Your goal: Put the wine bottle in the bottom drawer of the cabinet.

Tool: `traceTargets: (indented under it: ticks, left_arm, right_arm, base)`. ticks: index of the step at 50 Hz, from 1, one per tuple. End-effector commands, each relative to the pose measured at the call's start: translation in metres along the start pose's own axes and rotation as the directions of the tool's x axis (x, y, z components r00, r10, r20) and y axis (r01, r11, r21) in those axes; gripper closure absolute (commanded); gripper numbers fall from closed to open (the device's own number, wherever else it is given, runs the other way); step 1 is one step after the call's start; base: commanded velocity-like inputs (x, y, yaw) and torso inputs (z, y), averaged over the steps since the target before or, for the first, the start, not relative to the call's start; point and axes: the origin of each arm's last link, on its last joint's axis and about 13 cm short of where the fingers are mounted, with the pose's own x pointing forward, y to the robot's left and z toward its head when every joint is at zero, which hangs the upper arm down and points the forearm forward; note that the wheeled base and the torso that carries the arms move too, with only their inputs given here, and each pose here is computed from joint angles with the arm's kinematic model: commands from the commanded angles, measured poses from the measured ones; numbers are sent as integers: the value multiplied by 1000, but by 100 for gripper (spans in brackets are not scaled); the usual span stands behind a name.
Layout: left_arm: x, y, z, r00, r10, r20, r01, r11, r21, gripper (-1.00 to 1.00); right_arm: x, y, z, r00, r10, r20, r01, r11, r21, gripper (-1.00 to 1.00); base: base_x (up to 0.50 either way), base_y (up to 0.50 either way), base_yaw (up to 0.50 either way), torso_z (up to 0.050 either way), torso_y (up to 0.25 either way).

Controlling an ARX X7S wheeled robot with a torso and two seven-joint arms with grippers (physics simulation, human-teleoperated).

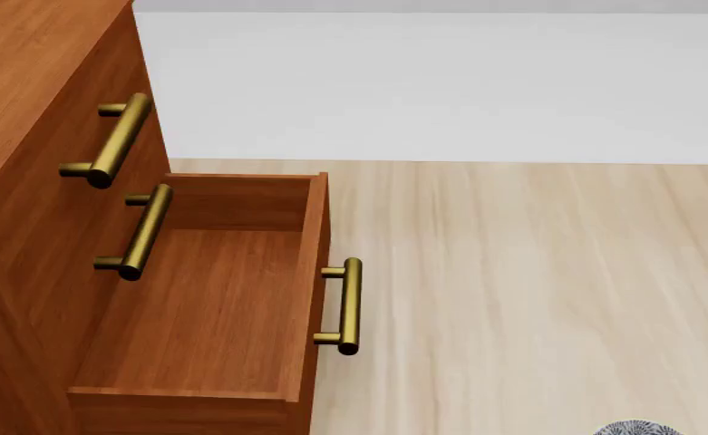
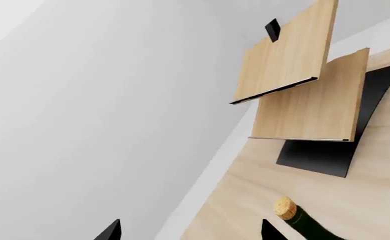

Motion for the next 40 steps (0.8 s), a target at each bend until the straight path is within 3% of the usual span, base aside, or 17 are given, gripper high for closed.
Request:
traceTargets:
  ticks: [1,15,27,32,35,40]
  left_arm:
    - [0,0,0,1000,1,0,-1,1000,2,-100]
    - [-5,-4,5,1000,1,2,-1,1000,2,-100]
    - [-8,-11,12,1000,1,2,-1,1000,-1,-100]
    - [-7,-11,11,1000,-1,2,1,1000,-4,-100]
    - [-6,-10,10,1000,-1,0,1,1000,-5,-100]
    - [-5,-9,9,1000,-2,-2,2,1000,-3,-100]
  right_arm:
    - [-7,-6,7,999,-51,19,51,998,-31,-100]
    - [-11,-7,13,996,-85,29,87,992,-86,-100]
    - [-15,-9,17,988,-146,51,153,962,-224,-100]
    - [-14,-8,17,979,-189,76,204,903,-379,-100]
    - [-13,-7,17,976,-192,100,217,884,-415,-100]
    - [-10,-10,13,971,-223,83,233,819,-524,-100]
  base:
    - [0,0,0,0,0]
    - [0,0,0,0,0]
    - [0,0,0,0,0]
    - [0,0,0,0,0]
    - [0,0,0,0,0]
    - [0,0,0,0,0]
